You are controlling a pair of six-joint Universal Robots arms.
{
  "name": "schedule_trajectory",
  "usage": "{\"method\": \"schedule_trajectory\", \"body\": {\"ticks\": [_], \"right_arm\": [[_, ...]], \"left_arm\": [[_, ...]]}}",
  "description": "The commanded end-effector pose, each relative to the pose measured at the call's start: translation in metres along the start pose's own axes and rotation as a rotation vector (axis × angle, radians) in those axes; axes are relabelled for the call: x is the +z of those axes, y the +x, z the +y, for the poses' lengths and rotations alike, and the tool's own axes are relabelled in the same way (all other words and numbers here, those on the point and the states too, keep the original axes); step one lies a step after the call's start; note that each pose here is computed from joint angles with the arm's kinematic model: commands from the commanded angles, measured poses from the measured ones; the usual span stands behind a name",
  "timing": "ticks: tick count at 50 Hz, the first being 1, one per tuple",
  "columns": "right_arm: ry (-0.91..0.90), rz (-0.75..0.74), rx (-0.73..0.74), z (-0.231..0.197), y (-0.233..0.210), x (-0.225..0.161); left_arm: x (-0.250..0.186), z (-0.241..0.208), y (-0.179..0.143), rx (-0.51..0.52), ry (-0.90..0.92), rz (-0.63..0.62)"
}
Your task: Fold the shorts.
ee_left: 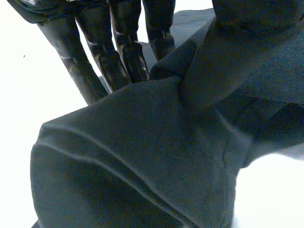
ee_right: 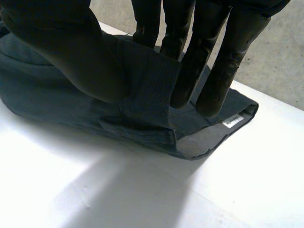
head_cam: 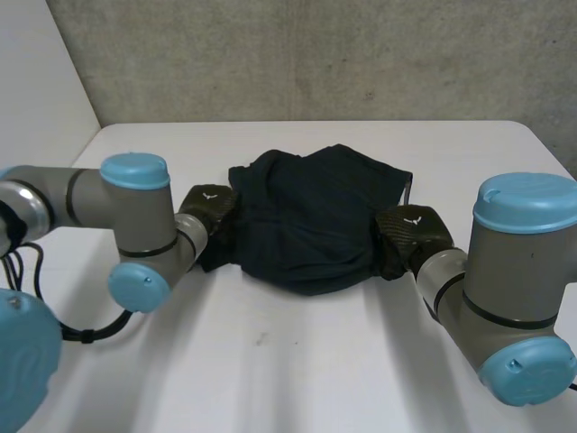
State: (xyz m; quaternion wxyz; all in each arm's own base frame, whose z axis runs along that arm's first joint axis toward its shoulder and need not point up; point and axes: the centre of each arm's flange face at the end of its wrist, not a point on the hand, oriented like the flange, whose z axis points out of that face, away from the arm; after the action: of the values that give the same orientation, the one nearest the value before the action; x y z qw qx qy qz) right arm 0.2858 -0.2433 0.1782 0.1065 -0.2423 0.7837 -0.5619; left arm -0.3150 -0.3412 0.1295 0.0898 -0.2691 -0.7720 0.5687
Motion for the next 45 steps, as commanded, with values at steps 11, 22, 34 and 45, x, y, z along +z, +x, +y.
{"method": "schedule_trajectory", "body": {"ticks": [11, 22, 34, 45], "right_arm": [[-0.041, -0.043, -0.446, -0.029, 0.004, -0.043], [-0.209, -0.206, -0.516, -0.032, -0.005, -0.093], [-0.104, -0.061, -0.230, -0.015, -0.003, 0.001], [-0.078, 0.075, -0.159, 0.002, 0.005, 0.039]], "left_arm": [[-0.163, -0.041, -0.004, 0.009, -0.207, 0.039], [-0.219, -0.007, -0.001, 0.177, -0.481, 0.122], [-0.113, 0.009, -0.038, 0.144, -0.396, -0.025], [-0.110, -0.007, -0.033, 0.119, -0.327, -0.038]]}}
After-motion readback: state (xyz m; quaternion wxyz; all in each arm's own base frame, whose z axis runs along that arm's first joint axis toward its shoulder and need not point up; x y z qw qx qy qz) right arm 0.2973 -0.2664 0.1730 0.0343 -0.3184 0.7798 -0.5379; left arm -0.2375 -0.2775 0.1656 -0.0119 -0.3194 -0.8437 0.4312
